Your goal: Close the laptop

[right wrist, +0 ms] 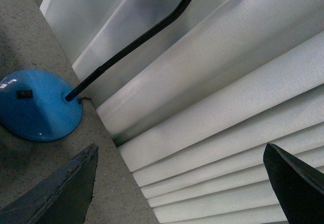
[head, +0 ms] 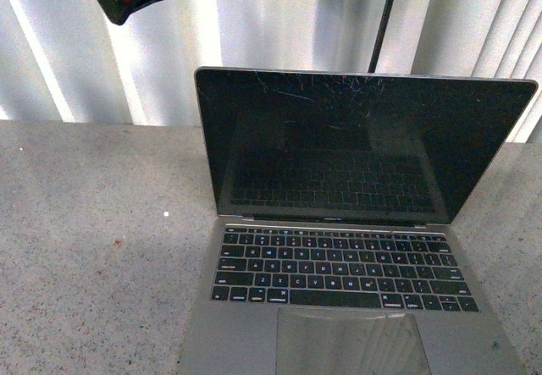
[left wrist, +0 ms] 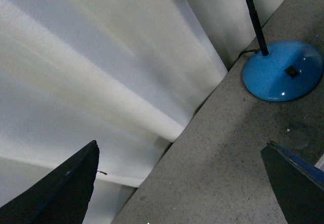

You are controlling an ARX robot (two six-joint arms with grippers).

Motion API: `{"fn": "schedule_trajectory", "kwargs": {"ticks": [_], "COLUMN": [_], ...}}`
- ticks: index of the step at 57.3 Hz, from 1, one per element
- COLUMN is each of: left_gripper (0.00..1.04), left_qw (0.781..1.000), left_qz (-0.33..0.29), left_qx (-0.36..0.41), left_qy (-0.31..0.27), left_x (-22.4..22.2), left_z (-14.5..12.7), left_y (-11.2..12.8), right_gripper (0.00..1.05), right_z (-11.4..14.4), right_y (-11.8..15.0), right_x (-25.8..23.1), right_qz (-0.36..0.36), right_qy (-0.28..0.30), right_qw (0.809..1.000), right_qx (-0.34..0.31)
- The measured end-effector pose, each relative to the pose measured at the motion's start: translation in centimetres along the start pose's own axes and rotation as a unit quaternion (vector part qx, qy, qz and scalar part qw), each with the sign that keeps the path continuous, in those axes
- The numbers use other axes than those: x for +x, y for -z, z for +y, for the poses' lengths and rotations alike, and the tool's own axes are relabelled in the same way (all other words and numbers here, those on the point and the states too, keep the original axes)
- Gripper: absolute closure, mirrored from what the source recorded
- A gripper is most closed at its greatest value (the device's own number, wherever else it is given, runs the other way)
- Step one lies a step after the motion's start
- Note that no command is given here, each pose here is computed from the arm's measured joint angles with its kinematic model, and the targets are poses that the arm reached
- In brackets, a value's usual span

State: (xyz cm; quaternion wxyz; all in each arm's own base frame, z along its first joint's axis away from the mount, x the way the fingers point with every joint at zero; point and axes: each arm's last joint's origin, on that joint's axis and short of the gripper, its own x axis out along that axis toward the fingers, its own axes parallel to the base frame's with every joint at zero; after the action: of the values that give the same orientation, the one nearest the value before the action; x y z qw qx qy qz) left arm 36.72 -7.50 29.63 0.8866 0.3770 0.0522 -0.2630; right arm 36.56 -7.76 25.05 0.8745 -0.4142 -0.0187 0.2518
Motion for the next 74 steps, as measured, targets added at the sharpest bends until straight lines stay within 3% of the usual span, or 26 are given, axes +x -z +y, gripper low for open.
{"fn": "schedule_trajectory", "kwargs": {"ticks": [15, 32, 63, 74], "left_gripper": [0.07, 0.07, 1.00, 1.01], "left_qw": [0.998, 0.993, 0.982, 0.976], "left_qz": [0.005, 0.008, 0.008, 0.008], "left_qx": [0.050, 0.092, 0.128, 0.151], "left_qy": [0.031, 0.079, 0.139, 0.158], "left_x": [2.5, 3.7, 4.6, 4.8], "left_z": [-0.1, -1.3, -3.1, -3.5], "left_y": [-1.0, -1.6, -1.8, -1.8], "right_gripper": [0.07, 0.10, 1.02, 1.02], "right_z": [-0.7, 0.5, 1.8, 2.0], "right_y": [0.3, 0.1, -0.5, -0.7], "right_x": [2.2, 3.9, 4.4, 4.3], "right_qz": [0.011, 0.014, 0.011, 0.016], "right_qy": [-0.032, -0.075, -0.131, -0.157], "right_qw": [0.999, 0.997, 0.991, 0.988], "right_qx": [-0.007, -0.011, -0.006, -0.002]}}
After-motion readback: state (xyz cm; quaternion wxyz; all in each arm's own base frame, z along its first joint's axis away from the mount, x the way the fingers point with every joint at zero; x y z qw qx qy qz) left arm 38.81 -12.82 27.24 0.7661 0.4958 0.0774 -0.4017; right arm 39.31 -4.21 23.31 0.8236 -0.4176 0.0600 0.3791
